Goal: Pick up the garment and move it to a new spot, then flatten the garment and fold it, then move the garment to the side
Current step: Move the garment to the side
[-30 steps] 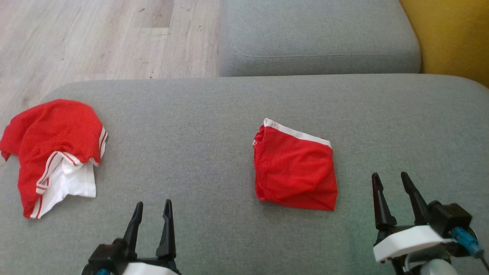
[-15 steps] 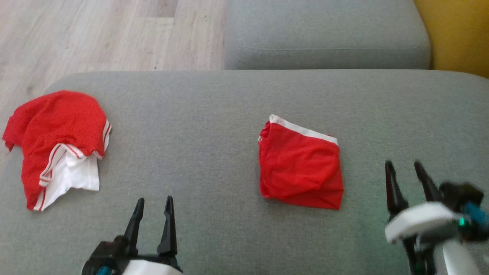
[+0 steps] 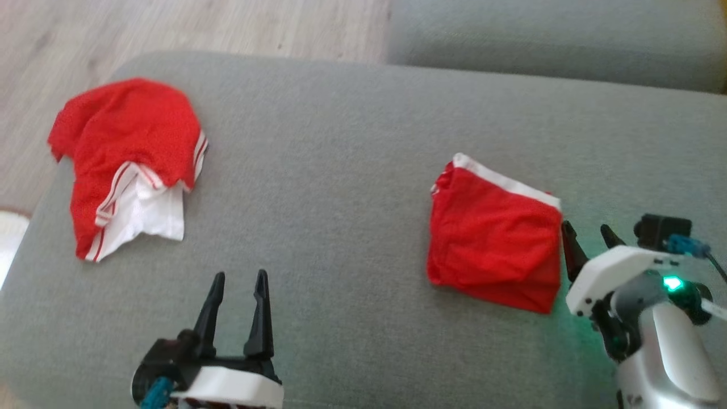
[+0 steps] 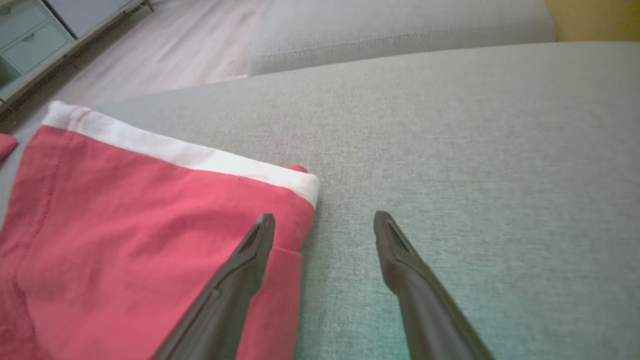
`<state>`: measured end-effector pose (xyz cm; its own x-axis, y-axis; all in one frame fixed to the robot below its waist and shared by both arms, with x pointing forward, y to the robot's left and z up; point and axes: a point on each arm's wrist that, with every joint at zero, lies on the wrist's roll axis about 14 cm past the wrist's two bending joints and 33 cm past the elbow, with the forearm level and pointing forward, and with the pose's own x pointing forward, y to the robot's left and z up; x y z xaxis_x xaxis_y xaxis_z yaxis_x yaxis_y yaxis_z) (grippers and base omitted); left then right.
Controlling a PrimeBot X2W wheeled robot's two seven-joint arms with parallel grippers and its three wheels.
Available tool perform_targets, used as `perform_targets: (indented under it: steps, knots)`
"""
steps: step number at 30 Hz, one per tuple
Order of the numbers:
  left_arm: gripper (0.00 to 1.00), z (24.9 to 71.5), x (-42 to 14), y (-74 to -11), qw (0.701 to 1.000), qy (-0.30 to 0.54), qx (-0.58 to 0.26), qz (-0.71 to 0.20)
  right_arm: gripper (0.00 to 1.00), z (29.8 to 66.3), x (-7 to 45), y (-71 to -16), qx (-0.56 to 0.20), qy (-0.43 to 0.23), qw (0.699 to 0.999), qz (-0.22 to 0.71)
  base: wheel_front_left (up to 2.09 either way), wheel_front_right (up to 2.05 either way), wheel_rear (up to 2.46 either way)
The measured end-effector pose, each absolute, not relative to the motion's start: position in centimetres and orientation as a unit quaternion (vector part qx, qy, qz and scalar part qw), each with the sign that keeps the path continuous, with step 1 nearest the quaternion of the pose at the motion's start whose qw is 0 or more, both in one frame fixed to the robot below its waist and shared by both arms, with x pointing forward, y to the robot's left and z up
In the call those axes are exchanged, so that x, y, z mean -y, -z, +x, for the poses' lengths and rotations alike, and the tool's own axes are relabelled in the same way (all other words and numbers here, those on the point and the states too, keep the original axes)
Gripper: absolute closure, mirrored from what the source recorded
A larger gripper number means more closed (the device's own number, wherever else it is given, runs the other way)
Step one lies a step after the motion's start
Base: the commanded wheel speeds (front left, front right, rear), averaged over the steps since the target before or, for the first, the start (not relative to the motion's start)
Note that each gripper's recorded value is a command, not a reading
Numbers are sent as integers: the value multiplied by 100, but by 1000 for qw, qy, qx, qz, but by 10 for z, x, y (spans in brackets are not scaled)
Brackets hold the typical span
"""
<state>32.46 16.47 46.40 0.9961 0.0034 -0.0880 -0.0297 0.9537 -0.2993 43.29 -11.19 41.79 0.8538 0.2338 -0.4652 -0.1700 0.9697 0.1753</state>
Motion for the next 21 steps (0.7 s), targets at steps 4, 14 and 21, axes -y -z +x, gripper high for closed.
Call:
perform_targets:
  steps: [4, 14, 21]
  knots:
    - [0, 328, -176, -461, 987, -28, -46, -151, 0, 442, 94, -398, -289, -124, 947, 62, 0, 0, 0]
    - [0, 331, -182, -453, 987, -38, -57, -145, 100, 442, 79, -373, -340, -146, 927, 62, 0, 0, 0]
    - [0, 351, -155, -453, 988, 9, -58, -142, 100, 457, 127, -389, -298, -98, 948, 57, 0, 0, 0]
